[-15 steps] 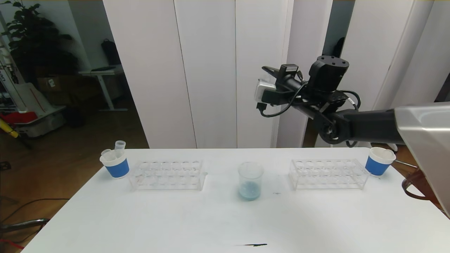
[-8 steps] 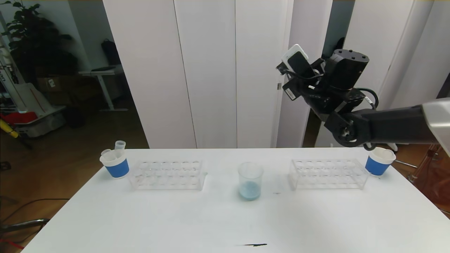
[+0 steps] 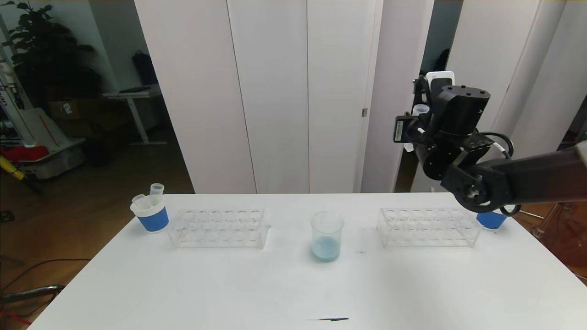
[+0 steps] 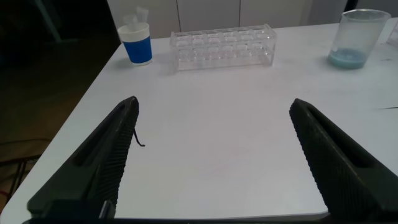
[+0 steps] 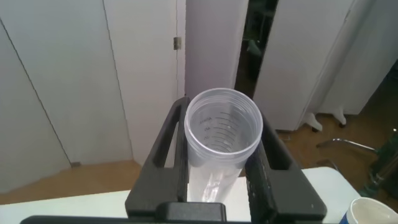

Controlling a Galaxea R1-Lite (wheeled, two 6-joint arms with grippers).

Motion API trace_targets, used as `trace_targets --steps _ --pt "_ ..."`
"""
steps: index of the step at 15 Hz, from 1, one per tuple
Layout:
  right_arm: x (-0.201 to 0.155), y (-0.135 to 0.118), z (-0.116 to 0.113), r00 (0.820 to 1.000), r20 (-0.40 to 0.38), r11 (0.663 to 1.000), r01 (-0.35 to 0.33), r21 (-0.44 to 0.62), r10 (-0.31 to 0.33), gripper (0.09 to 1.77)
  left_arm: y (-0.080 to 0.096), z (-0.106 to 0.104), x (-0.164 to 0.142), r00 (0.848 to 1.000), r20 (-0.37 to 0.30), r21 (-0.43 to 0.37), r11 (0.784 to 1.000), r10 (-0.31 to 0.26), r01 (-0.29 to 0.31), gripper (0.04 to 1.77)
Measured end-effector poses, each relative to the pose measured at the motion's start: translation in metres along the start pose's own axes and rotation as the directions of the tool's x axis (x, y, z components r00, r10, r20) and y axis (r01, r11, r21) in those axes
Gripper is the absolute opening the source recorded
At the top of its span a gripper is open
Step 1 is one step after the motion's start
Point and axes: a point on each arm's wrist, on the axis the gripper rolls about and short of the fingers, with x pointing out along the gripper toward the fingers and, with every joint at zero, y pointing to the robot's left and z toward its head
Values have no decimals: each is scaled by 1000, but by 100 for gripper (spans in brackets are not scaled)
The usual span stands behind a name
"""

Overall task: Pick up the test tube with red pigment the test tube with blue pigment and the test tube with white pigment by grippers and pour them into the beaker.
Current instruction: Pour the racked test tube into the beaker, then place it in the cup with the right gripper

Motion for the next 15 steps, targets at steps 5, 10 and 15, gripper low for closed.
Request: trace_targets --steps 5,10,15 --pt "-9 -23 -22 996 -82 994 54 95 -46 59 0 0 0 1000 0 0 1000 0 0 173" --pt "0 -87 -16 972 -40 966 234 113 -231 59 0 0 0 1000 0 0 1000 0 0 173" --pt "19 -180 -8 905 -3 900 423 102 -425 59 0 0 0 1000 0 0 1000 0 0 173"
